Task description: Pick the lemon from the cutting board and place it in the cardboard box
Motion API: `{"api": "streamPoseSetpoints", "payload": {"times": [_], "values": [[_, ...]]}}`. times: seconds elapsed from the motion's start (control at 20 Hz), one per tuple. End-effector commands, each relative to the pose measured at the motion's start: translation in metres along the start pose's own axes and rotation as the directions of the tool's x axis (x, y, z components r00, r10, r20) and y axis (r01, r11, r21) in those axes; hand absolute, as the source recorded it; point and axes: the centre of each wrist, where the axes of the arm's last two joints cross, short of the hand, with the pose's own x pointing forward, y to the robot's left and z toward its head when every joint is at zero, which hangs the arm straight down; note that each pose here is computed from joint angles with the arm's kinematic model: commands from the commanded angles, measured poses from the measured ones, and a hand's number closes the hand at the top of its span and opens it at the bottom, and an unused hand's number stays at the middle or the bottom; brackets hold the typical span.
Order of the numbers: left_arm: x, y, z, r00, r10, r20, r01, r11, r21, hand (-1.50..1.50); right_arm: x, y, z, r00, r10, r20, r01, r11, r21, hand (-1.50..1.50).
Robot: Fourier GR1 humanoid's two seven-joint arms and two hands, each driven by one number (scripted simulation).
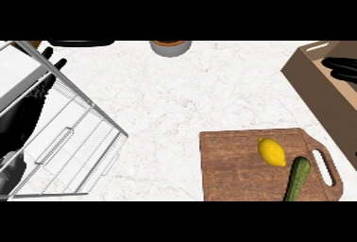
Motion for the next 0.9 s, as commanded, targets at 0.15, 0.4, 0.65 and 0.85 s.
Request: {"api": "streamPoseSetpoints", "payload": {"times": [0.15, 0.4, 0.65, 0.85], "values": [[-0.032, -0.030, 0.024, 0.981, 0.033, -0.191, -0.057, 0.991, -0.123, 0.00, 0.024, 0.011, -0.012, 0.972, 0.236, 0.021, -0.229, 0.914, 0.336, -1.50], [-0.039, -0.025, 0.025, 0.977, 0.039, -0.210, -0.062, 0.993, -0.103, 0.00, 0.048, 0.039, -0.023, 0.934, 0.357, 0.024, -0.334, 0.846, 0.416, -1.50], [-0.041, -0.025, 0.028, 0.978, 0.033, -0.208, -0.056, 0.992, -0.109, 0.00, 0.067, 0.043, -0.029, 0.903, 0.430, -0.005, -0.366, 0.776, 0.513, -1.50], [-0.034, -0.022, 0.018, 0.980, 0.026, -0.200, -0.048, 0.993, -0.107, 0.00, 0.072, 0.079, -0.030, 0.908, 0.416, -0.051, -0.328, 0.782, 0.529, -1.50]]}}
